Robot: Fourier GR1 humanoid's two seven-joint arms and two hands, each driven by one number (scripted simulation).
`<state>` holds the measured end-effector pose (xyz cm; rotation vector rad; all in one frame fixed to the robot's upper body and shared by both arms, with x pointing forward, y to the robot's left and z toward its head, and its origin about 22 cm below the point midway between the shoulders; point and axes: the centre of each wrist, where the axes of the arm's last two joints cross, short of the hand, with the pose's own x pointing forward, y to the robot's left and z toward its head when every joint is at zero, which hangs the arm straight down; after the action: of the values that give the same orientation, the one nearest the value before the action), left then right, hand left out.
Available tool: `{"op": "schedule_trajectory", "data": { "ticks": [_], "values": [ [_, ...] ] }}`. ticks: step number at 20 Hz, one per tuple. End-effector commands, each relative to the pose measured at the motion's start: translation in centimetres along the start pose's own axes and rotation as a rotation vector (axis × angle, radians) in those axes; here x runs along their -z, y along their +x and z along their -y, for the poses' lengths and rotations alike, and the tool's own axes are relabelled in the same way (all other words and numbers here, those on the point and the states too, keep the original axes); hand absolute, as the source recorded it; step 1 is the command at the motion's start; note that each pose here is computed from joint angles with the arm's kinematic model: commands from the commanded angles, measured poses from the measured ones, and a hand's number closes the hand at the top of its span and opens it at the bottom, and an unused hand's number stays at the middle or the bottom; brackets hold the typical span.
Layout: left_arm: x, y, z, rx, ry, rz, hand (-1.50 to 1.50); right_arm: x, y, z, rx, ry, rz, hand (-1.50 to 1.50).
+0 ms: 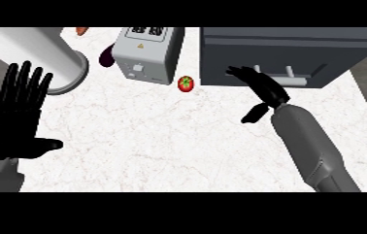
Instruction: Pick up the cup, place it into the drawer and close the drawer
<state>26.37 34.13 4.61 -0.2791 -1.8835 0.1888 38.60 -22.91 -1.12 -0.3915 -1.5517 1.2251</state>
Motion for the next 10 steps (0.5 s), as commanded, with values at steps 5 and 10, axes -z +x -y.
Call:
{"op": "schedule_trajectory", "data": {
  "ticks": [5,10],
  "values": [
    [-0.6,-0.9,-0.6,-0.019,-0.020,0.006,-1.50,1.2,-2.1,3.7,0.022,0.020,-0.047,-1.50],
    [-0.2,-0.9,0.5,-0.025,-0.060,-0.009,-1.50,1.8,-2.0,6.2,0.037,0.018,-0.075,-1.50]
  ]
}}
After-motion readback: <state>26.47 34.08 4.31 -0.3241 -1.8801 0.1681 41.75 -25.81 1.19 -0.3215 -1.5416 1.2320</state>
